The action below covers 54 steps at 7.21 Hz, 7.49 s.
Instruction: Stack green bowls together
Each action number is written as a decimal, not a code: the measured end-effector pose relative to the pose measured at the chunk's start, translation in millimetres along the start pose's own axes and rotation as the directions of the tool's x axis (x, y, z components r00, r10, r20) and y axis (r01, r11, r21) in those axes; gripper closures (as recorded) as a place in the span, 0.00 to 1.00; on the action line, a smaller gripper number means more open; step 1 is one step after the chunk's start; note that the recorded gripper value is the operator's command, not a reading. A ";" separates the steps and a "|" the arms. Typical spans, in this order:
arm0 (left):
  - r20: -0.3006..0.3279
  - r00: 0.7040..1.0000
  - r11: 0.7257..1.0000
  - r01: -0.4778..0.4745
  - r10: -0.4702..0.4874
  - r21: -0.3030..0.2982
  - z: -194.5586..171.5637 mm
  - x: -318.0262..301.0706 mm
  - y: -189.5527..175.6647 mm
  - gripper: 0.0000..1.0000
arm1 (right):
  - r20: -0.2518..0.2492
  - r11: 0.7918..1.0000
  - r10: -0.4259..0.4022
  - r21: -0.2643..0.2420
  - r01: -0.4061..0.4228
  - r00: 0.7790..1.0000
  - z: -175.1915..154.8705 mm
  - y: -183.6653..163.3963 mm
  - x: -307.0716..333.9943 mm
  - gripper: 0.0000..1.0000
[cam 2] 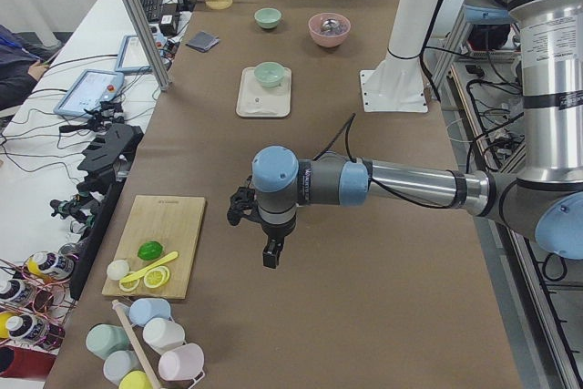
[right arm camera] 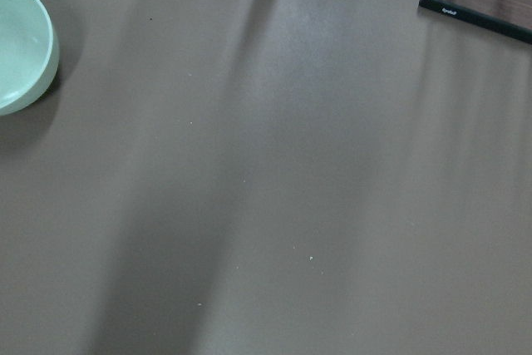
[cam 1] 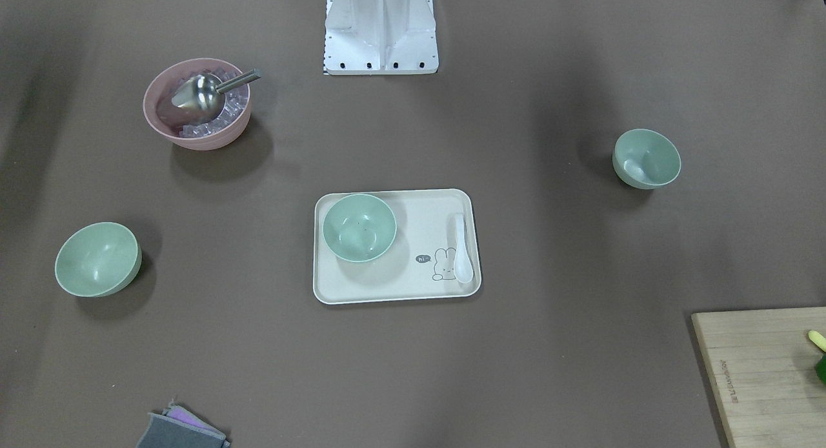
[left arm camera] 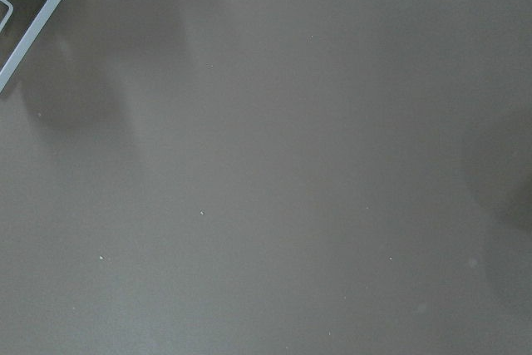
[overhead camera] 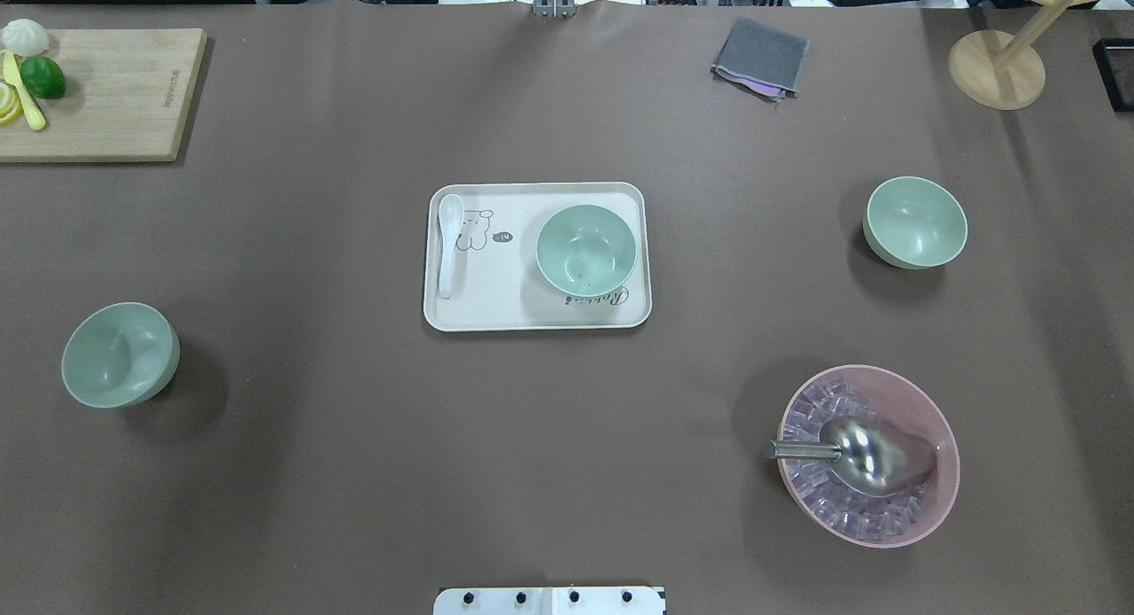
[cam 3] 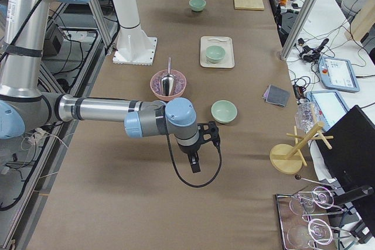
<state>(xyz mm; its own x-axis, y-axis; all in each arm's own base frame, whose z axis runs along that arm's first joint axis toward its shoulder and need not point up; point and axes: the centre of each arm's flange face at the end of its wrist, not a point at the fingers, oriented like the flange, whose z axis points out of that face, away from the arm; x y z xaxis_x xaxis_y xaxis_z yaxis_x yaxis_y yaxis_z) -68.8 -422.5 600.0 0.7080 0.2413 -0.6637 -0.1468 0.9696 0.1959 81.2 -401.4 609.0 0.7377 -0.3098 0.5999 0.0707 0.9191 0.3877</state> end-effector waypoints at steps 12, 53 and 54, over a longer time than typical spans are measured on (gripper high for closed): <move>-0.152 0.987 0.986 -0.021 0.047 0.168 69.6 87.4 -48.2 0.02 | 0.013 0.992 0.123 0.028 -0.124 0.992 67.2 -64.5 -74.0 0.00; -0.209 0.945 0.958 0.273 -0.251 0.088 146.4 717.5 -273.2 1.00 | -0.010 0.987 0.162 0.007 -0.162 0.987 89.3 -68.9 -92.6 0.00; -0.209 0.946 0.959 0.271 -0.249 0.086 147.8 719.5 -271.4 1.00 | -0.009 0.987 0.162 0.007 -0.162 0.987 89.3 -68.8 -92.6 0.00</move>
<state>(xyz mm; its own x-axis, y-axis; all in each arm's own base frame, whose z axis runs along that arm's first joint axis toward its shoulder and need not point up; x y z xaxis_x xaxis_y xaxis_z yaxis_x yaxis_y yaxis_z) 582.5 -518.1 176.1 0.5620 -0.0043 -0.8271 0.1108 0.9914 0.0701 -52.0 -457.7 589.2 0.7457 -0.1549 0.6481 -0.0540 0.9554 0.2905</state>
